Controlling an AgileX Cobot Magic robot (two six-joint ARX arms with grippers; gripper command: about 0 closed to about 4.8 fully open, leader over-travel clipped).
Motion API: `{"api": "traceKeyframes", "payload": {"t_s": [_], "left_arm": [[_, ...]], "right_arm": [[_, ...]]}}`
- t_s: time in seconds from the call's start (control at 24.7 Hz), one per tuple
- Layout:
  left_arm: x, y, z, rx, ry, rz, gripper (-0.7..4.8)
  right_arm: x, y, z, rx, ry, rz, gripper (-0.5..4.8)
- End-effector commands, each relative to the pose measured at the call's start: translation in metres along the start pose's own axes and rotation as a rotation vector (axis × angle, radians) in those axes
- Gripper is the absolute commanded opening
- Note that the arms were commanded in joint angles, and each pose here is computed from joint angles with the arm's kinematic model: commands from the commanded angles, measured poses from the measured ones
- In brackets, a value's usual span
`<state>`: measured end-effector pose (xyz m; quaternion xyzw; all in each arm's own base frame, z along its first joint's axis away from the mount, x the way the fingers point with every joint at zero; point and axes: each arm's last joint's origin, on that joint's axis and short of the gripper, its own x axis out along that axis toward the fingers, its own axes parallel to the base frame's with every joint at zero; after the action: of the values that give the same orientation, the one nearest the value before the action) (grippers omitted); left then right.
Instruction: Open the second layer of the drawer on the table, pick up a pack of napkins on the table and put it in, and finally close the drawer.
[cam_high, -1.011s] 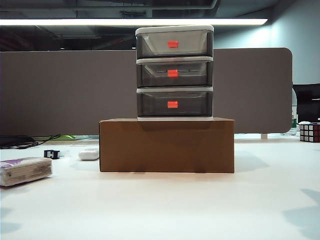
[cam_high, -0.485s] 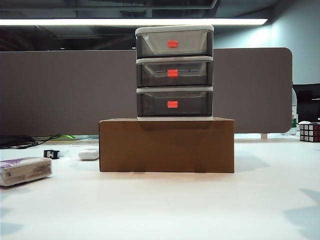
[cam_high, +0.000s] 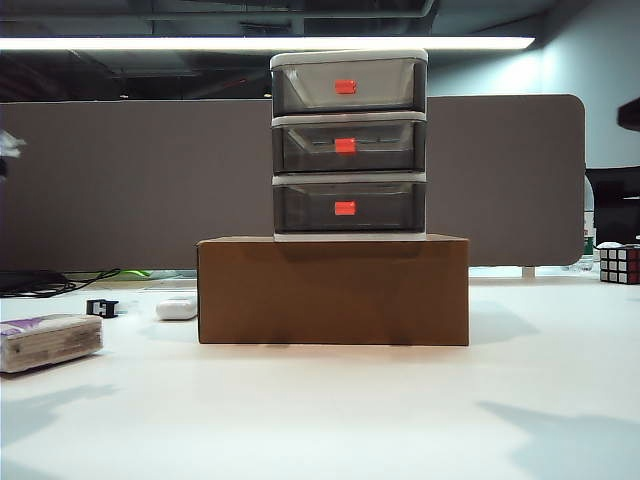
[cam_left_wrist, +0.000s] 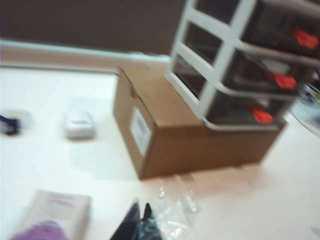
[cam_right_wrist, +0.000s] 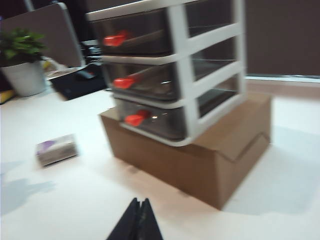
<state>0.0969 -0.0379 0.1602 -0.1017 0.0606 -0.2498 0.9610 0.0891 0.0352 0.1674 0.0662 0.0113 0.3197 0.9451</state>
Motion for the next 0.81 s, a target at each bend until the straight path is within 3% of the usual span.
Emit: {"api": "traceKeyframes", "payload": {"t_s": [0.04, 0.16, 0.24, 0.32, 0.44, 0.53, 0.61, 0.73, 0.81], "left_arm": [[0.008, -0.002, 0.000, -0.007, 0.042, -0.097, 0.00], [0.014, -0.002, 0.002, 0.005, 0.032, -0.125, 0.43], [0.022, -0.005, 0.009, 0.046, -0.035, -0.198, 0.95], [0.030, -0.012, 0.013, 0.055, -0.084, -0.287, 0.94], [0.046, -0.034, 0.015, 0.013, -0.066, -0.477, 0.94], [0.055, -0.046, 0.018, 0.004, -0.081, -0.517, 0.93], [0.065, -0.052, 0.023, -0.015, -0.096, -0.468, 0.91], [0.089, -0.075, 0.028, -0.036, -0.091, -0.334, 0.89], [0.100, -0.102, 0.026, 0.083, -0.104, -0.232, 0.88]], "right_arm": [[0.002, 0.007, 0.000, 0.002, -0.012, 0.038, -0.05], [0.004, 0.013, 0.000, 0.001, -0.021, 0.061, -0.05], [0.005, 0.018, 0.003, -0.006, -0.034, 0.066, -0.05], [0.006, 0.022, 0.008, -0.016, -0.022, 0.062, -0.05], [0.015, 0.025, 0.027, -0.043, 0.040, 0.069, -0.05], [0.026, 0.027, 0.043, -0.106, 0.091, 0.095, -0.05], [0.035, 0.029, 0.054, -0.168, 0.119, 0.132, -0.05], [0.067, 0.030, 0.079, -0.184, 0.192, 0.155, -0.05], [0.089, 0.028, 0.093, -0.178, 0.228, 0.191, -0.05]]}}
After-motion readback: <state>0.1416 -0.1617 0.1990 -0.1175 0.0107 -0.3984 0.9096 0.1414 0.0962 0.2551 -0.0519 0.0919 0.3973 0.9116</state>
